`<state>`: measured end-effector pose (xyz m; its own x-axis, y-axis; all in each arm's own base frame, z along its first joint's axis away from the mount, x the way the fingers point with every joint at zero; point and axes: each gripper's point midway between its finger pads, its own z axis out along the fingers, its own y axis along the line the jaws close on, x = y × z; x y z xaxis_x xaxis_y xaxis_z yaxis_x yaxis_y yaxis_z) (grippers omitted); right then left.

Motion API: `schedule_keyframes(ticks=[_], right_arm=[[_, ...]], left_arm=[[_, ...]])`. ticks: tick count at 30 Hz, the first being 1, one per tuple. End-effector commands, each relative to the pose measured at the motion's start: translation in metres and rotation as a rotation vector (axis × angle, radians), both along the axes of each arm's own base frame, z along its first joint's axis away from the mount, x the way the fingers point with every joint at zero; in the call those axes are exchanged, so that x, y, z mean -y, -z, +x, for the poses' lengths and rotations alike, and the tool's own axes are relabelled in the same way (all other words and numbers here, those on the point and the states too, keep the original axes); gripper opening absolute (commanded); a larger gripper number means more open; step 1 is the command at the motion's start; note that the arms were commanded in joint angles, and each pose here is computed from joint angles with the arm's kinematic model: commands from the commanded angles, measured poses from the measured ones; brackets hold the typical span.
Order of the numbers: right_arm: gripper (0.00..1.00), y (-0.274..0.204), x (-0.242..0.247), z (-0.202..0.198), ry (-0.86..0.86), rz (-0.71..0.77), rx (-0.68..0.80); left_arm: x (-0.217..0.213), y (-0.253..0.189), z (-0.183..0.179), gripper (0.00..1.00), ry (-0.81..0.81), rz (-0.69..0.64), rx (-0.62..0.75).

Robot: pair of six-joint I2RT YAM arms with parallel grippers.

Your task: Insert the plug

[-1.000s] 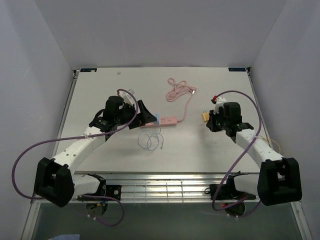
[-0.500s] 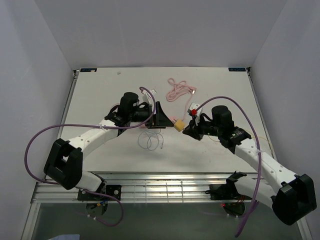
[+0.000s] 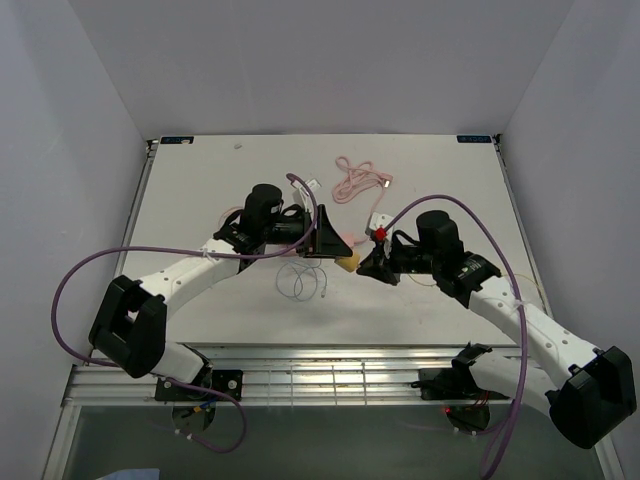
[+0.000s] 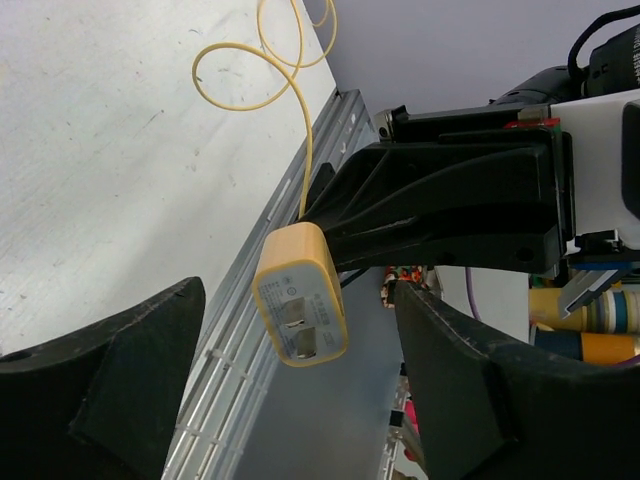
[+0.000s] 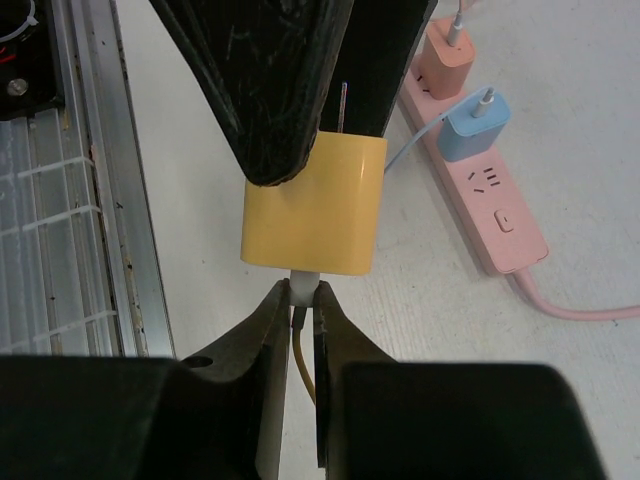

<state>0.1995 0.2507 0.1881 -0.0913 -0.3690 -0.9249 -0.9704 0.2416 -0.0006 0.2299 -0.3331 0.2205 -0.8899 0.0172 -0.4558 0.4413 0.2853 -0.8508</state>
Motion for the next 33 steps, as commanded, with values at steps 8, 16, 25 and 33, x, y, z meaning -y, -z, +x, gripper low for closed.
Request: schedule_keyframes(ticks=[8, 16, 25, 33], right_arm=[[0.08, -0.039, -0.008, 0.002, -0.041, 0.067, 0.101], [0.08, -0.041, -0.007, 0.009, -0.004, 0.063, 0.109], [0.88, -0.049, -0.004, 0.016, 0.087, 0.064, 0.046], [0.90, -0.111, 0.000, -0.002, 0.188, 0.270, -0.060]], left_arm=[[0.007, -0.017, -0.014, 0.60, 0.051, -0.054, 0.033], [0.010, -0.018, -0.019, 0.17, 0.054, -0.062, 0.039], [0.007, -0.020, -0.006, 0.00, -0.052, -0.048, 0.066], [0.000, -0.031, 0.030, 0.00, -0.260, -0.033, 0.144]])
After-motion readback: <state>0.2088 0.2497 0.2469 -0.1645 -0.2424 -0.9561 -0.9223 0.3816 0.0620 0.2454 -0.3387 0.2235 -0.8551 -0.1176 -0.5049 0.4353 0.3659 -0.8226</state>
